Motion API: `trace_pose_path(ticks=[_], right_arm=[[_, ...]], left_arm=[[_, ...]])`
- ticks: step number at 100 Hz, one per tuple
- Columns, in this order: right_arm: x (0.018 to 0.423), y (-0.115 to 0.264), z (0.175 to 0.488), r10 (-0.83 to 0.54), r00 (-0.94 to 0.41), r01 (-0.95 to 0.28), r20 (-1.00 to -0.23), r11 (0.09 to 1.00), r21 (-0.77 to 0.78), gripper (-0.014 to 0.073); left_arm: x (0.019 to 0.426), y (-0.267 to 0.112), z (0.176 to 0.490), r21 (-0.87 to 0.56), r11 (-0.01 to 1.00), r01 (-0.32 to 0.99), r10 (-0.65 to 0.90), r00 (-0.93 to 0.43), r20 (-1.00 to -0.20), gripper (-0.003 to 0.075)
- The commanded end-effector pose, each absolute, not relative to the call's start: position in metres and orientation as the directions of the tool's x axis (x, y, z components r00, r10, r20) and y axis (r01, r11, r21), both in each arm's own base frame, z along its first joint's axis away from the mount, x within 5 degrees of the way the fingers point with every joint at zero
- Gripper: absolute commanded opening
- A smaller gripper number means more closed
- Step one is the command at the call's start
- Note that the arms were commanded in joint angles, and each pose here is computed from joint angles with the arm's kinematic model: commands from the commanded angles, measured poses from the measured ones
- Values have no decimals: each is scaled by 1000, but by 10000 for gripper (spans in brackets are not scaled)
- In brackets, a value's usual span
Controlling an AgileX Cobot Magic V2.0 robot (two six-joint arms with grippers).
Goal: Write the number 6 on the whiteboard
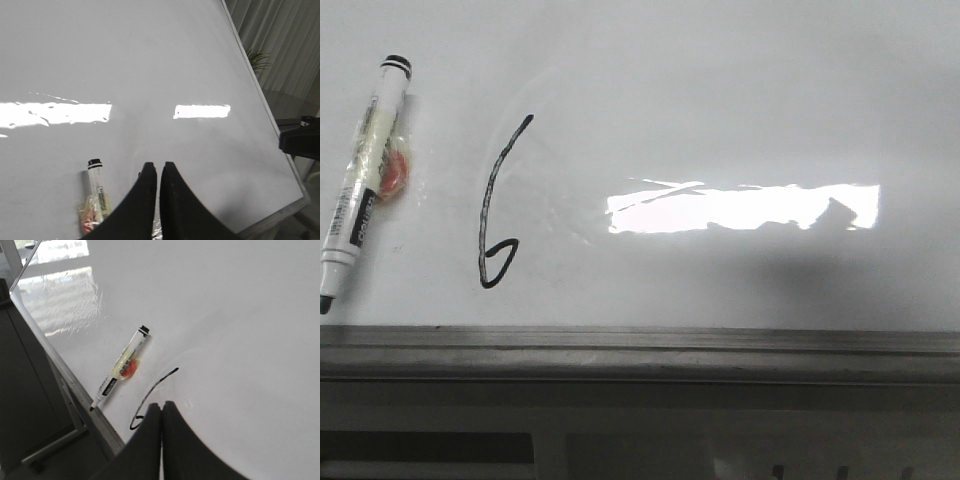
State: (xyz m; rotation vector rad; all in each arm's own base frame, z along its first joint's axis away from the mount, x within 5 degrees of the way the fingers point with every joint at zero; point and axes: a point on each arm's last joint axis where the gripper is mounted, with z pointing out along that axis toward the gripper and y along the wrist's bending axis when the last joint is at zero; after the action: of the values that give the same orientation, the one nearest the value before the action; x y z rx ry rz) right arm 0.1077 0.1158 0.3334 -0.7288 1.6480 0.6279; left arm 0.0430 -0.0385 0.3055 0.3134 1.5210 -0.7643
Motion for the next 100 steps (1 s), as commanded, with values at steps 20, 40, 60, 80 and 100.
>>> trace_pose_path(ticks=[20,40,60,80,100], right_arm=[[78,73,296,7,20,-680,-1000,733,-9,-64],[67,62,272,11,25,-680,-1000,733,-9,-64],[67,62,263,-7,6,-681,-1000,733,-9,-64],[67,62,263,-7,6,-681,-1000,733,-9,-64],[67,62,263,-7,6,-681,-1000,733,-9,-64]], left_arm=[[36,-29,289,-135,785,604,-194,34,-980,-20],[37,-30,282,-136,787,602,-184,18,-983,-20],[37,-30,281,-136,787,602,-182,15,-983,-20],[37,-30,281,-136,787,602,-182,15,-983,-20],[37,-30,281,-125,790,601,-174,23,-985,-20]])
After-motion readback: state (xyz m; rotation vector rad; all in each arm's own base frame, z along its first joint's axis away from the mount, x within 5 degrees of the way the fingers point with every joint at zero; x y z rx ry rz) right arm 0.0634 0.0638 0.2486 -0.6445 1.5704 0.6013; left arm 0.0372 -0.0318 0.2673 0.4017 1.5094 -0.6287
